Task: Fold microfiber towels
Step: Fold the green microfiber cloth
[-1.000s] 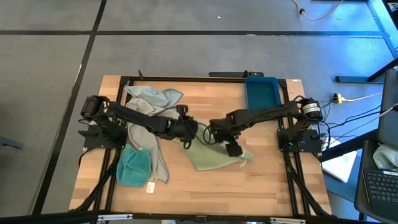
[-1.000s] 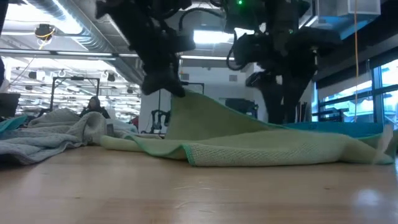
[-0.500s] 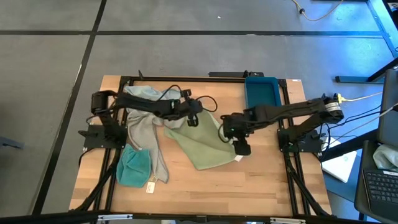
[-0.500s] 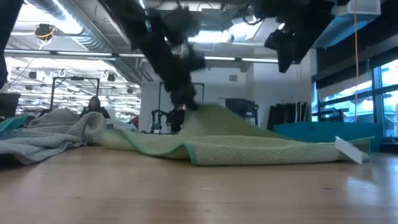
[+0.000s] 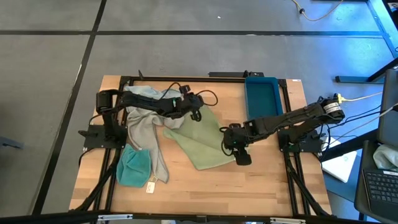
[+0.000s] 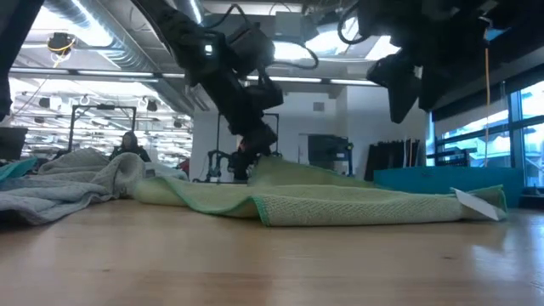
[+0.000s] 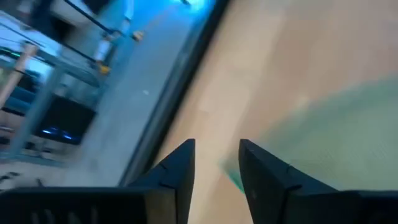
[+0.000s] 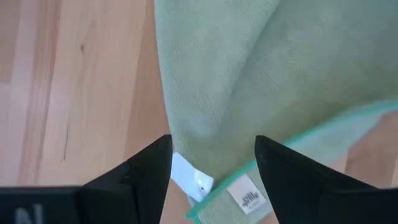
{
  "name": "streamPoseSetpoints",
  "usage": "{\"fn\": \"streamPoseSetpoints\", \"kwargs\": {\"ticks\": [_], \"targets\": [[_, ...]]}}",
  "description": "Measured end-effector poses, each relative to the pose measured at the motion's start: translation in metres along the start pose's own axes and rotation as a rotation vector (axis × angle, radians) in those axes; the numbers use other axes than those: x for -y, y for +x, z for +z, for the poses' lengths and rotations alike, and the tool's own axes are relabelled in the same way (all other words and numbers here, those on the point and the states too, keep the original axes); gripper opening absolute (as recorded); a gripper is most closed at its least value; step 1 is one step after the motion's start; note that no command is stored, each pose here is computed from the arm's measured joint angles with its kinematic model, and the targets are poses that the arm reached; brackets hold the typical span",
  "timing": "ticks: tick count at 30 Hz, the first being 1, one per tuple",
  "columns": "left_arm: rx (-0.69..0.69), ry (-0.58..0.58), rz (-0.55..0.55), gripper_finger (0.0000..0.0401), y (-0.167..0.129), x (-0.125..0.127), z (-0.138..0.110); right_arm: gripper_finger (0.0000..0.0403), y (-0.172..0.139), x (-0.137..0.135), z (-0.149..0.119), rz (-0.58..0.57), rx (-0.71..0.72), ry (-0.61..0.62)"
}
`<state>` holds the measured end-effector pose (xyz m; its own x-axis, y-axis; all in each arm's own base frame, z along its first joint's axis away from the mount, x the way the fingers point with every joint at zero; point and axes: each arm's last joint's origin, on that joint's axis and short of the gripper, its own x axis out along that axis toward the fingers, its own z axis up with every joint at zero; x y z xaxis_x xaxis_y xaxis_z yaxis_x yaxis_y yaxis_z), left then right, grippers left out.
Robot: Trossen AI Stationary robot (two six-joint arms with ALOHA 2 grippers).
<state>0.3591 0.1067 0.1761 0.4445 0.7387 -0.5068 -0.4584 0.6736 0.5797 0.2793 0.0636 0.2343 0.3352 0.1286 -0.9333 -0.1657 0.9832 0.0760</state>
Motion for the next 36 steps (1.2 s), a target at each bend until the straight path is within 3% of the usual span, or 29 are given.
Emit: {"fn": "streamPoseSetpoints", "kwargs": {"ticks": [5,11,13,17,23,26,31,36], "targets": [[0.017,-0.058,0.047,0.0117,0.014,-0.014,-0.001,0.0232,0.008,-0.008,-0.006,0.042,-0.012,-0.021],[-0.047,-0.109,-0.036,0.0115,0.019,-0.024,-0.011,0.0232,0.018,-0.014,-0.018,0.062,-0.063,-0.040],[0.023,-0.121,-0.227,0.0115,0.010,-0.017,-0.004,0.0232,0.021,-0.015,-0.022,0.060,-0.079,-0.022],[0.220,-0.138,-0.725,0.0115,-0.012,0.014,0.013,0.0232,0.022,-0.014,-0.028,0.039,-0.124,0.037],[0.293,0.006,-1.047,0.0115,-0.058,0.065,0.019,0.0232,0.011,-0.018,-0.035,-0.031,-0.134,0.107],[0.241,0.101,-1.173,0.0115,-0.087,0.092,0.013,0.0232,0.003,-0.025,-0.036,-0.035,-0.096,0.126],[0.121,0.290,-1.100,0.0115,-0.125,0.124,-0.007,0.0232,-0.004,-0.039,-0.037,-0.048,-0.034,0.131],[0.159,0.436,-0.990,0.0115,-0.152,0.143,-0.015,0.0232,-0.006,-0.057,-0.038,-0.052,0.017,0.143]]}}
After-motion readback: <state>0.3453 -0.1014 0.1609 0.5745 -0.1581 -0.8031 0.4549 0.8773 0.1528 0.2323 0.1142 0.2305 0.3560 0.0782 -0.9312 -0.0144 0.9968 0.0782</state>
